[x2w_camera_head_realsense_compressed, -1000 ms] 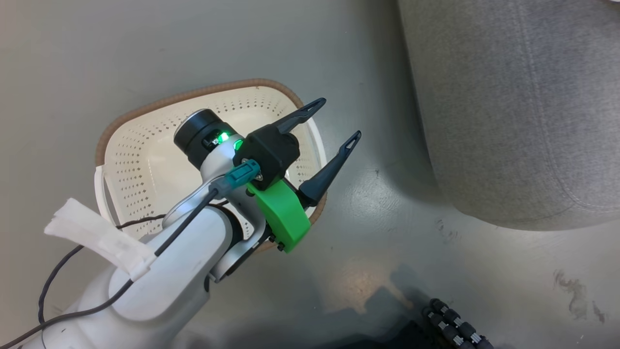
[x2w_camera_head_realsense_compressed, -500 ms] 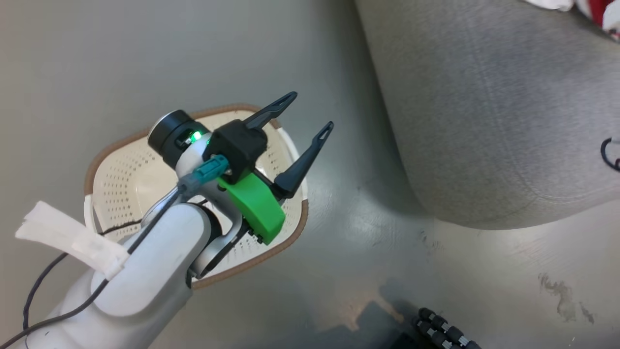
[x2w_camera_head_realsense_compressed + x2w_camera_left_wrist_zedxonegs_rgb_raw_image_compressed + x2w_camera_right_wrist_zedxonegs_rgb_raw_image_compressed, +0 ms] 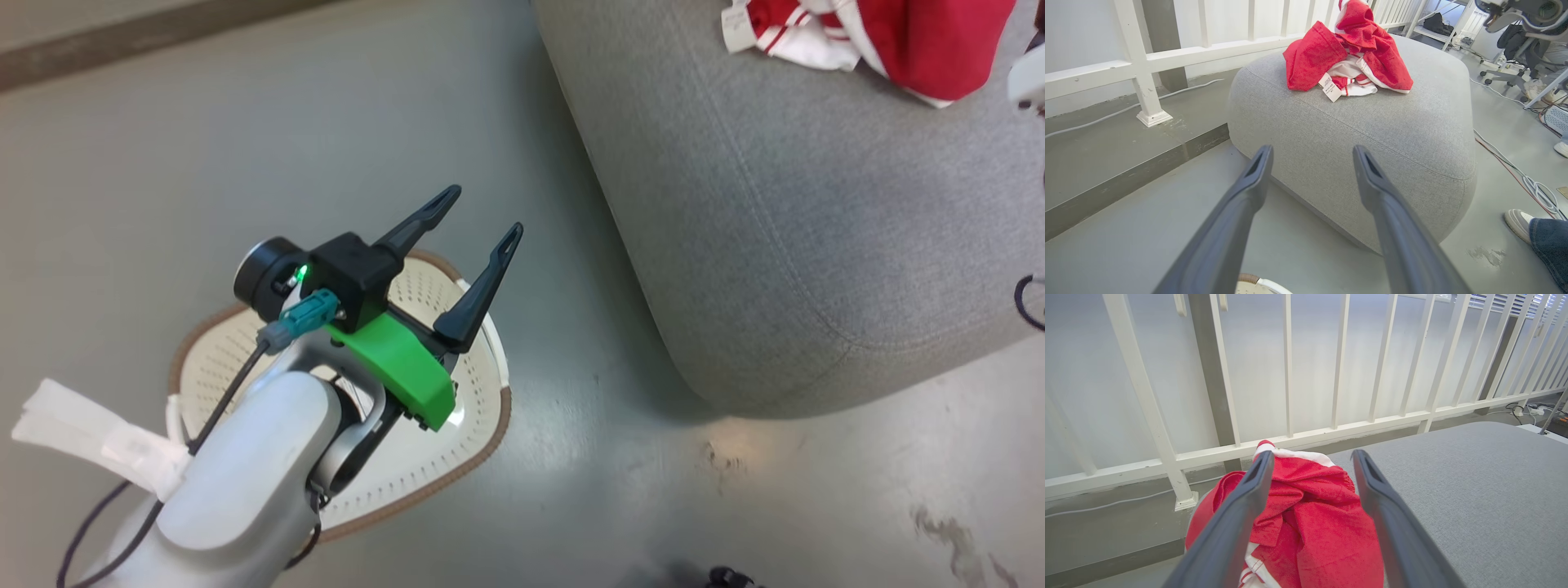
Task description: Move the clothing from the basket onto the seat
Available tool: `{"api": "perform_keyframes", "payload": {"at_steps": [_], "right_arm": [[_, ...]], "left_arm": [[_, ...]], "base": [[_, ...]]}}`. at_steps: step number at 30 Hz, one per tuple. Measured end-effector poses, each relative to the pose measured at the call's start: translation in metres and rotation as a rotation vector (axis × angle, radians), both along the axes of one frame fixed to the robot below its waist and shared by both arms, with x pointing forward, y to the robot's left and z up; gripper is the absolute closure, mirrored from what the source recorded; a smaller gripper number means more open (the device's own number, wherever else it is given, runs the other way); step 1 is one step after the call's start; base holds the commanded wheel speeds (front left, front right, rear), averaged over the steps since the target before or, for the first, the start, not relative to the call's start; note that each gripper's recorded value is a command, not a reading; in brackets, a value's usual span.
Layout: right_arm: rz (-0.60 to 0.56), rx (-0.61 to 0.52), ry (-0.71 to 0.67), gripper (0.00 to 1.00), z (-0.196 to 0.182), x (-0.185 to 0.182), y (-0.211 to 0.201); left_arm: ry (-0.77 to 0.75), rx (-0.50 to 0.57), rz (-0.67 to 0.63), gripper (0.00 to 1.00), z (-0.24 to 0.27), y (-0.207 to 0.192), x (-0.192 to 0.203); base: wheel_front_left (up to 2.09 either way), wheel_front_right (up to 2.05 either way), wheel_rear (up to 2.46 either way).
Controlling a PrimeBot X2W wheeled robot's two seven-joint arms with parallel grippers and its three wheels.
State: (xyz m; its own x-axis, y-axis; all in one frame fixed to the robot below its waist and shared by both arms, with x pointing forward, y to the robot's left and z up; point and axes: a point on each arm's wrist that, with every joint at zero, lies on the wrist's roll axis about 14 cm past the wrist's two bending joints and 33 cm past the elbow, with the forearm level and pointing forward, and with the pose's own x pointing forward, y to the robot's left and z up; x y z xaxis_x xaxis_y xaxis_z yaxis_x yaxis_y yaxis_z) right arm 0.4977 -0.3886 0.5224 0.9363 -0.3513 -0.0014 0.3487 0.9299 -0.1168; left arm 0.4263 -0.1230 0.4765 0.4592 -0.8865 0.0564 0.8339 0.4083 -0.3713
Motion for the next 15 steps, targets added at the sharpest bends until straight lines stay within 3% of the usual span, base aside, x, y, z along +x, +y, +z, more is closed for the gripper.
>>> {"api": "perform_keyframes", "payload": {"at_steps": [6, 15], "right_arm": [[0.079, 0.025, -0.04, 0.0, 0.008, -0.01, 0.03], [0.235, 0.093, -0.06, 0.0, -0.002, -0.012, 0.099]], "left_arm": [[-0.017, -0.014, 0.077, 0.0, 0.016, 0.014, -0.004], [0.005, 0.015, 0.297, 0.0, 0.018, 0.07, -0.001]], "base": [[0.0, 0.0, 0.0], [0.0, 0.0, 0.0]]}}
